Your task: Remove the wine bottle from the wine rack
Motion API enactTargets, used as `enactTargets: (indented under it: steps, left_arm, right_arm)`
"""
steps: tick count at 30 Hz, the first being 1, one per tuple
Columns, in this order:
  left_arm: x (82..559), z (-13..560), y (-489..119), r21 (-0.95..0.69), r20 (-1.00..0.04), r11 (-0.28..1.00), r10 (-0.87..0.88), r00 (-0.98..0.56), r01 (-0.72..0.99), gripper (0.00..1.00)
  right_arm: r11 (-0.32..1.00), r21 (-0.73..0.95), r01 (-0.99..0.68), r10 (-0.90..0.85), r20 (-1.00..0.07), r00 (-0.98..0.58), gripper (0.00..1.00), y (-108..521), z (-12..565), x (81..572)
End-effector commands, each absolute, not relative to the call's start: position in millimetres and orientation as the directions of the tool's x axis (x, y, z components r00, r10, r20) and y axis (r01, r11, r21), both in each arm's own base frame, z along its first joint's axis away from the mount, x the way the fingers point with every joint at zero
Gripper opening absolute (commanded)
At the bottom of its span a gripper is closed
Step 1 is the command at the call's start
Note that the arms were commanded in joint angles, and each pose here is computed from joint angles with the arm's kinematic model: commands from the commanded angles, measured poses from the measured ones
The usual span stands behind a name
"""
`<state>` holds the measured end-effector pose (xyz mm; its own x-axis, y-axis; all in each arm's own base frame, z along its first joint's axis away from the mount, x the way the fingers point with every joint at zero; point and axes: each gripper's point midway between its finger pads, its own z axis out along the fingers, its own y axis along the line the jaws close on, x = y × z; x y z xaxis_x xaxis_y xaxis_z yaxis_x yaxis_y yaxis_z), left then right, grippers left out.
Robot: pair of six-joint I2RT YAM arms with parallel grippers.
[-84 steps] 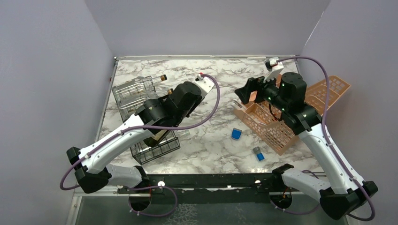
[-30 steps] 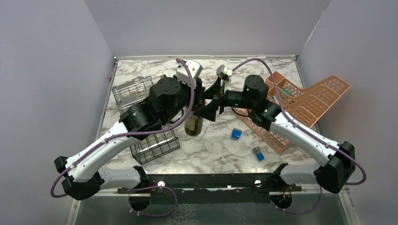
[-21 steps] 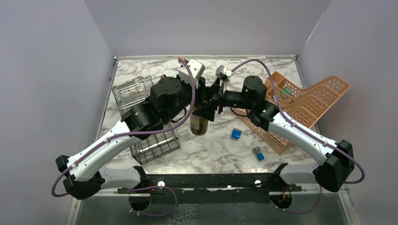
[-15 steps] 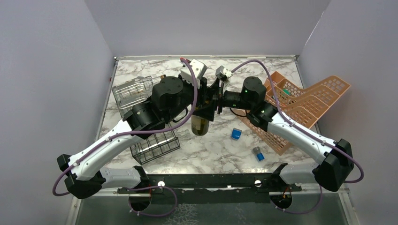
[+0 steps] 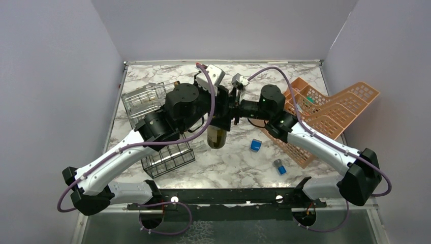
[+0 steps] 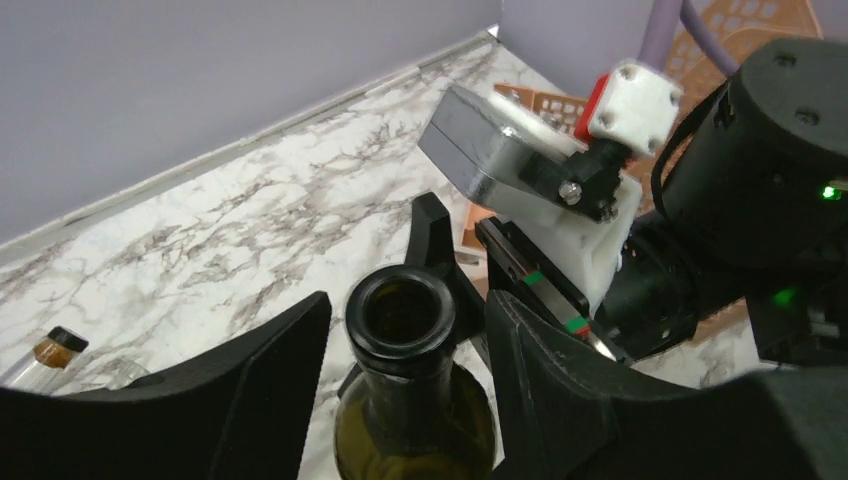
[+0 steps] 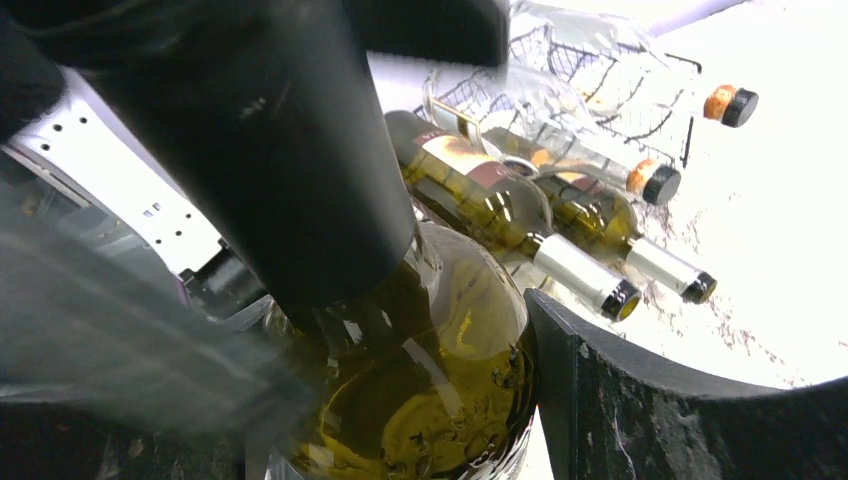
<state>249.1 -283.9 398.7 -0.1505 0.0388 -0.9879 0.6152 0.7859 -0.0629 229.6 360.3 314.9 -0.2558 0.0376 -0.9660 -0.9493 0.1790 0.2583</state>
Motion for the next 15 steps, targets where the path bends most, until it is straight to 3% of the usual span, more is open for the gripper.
enactTargets:
  steps: [1,5,15]
  left_arm:
    - [248.3,433.9,-270.7,-0.075,-0.997,0.802,-0.047,-0.063,0.593,0.77]
    - [247.7,438.4,-262.9,-0.059,-0.998,0.813,-0.038,-0.047,0.579,0.98]
    - [247.3,455.0,-213.6,-0.032,-0.999,0.895,-0.040,0.009,0.445,0.99]
  right_arm:
    - [0.218,0.210,-0.953,0.109,-0.976,-0.191,0.70,357.8,338.3,236.5]
    - [0.312,0.201,-0.929,0.122,-0.978,-0.170,0.62,351.5,342.0,252.1]
    - [0.698,0.221,-0.681,0.148,-0.975,-0.165,0.60,315.1,337.1,343.3]
